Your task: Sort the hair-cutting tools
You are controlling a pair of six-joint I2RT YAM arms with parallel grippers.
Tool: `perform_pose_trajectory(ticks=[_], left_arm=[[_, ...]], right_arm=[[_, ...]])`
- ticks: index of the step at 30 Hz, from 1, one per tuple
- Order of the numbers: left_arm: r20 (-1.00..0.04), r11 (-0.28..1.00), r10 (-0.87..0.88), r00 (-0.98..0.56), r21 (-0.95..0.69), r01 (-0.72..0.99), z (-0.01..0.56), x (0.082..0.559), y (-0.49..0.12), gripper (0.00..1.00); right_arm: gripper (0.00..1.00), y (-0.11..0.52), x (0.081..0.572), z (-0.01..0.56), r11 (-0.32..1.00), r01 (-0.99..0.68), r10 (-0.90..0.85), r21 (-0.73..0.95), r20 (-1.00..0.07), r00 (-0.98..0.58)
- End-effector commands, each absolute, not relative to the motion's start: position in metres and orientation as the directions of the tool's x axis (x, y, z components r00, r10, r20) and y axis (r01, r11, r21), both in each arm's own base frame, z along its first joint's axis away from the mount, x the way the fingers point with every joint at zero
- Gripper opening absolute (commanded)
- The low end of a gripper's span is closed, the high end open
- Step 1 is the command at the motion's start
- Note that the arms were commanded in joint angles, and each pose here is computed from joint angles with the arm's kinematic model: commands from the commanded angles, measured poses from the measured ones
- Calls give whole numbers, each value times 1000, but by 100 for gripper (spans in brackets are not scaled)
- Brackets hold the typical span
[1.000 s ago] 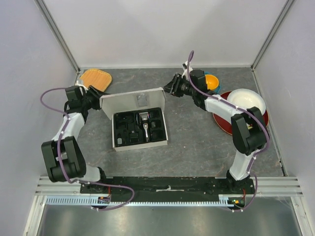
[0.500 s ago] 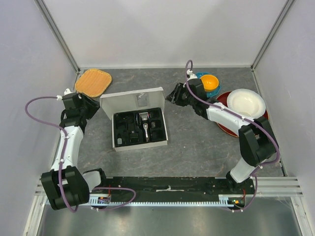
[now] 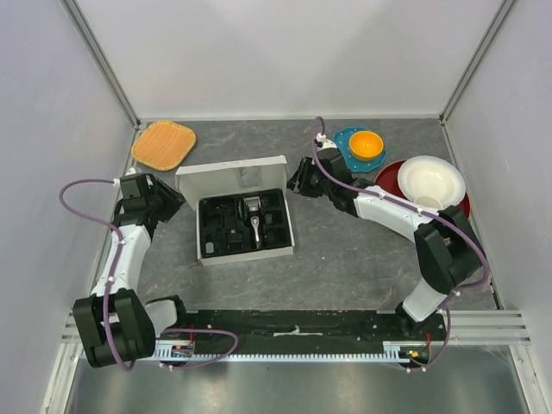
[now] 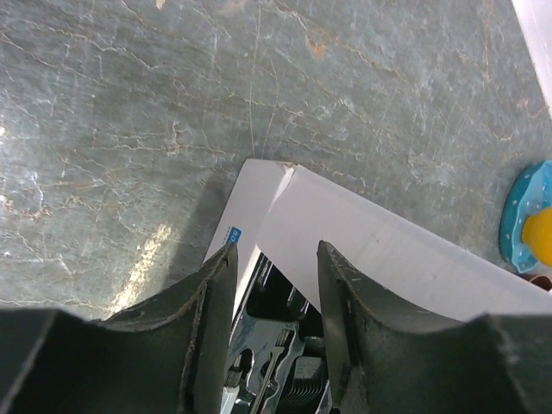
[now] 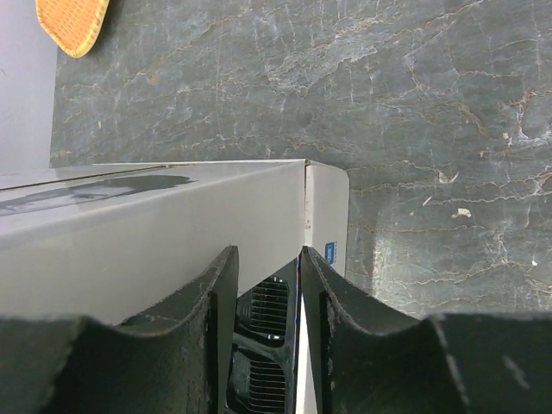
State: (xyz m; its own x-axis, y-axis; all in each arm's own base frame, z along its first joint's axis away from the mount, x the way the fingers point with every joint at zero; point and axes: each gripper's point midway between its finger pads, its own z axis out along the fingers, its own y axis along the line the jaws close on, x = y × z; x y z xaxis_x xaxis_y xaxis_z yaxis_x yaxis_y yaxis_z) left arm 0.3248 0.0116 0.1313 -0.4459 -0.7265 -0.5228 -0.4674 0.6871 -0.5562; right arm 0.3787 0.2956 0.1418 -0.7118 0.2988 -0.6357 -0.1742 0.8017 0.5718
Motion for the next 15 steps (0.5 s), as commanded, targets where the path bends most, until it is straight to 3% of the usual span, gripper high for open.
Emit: perform_pose_trajectory(ticks=[1,15], left_arm=[[-533,706,-705,-467,-590,-392,141,322,-2,47],[-521,704,-696,-494,-632,-326,137,323,-15,43]], right_arm=[[43,293,380,156,804,-168,324,570,-658,-680],[42,300,379,150,791,-180,317,585,-644,-697]])
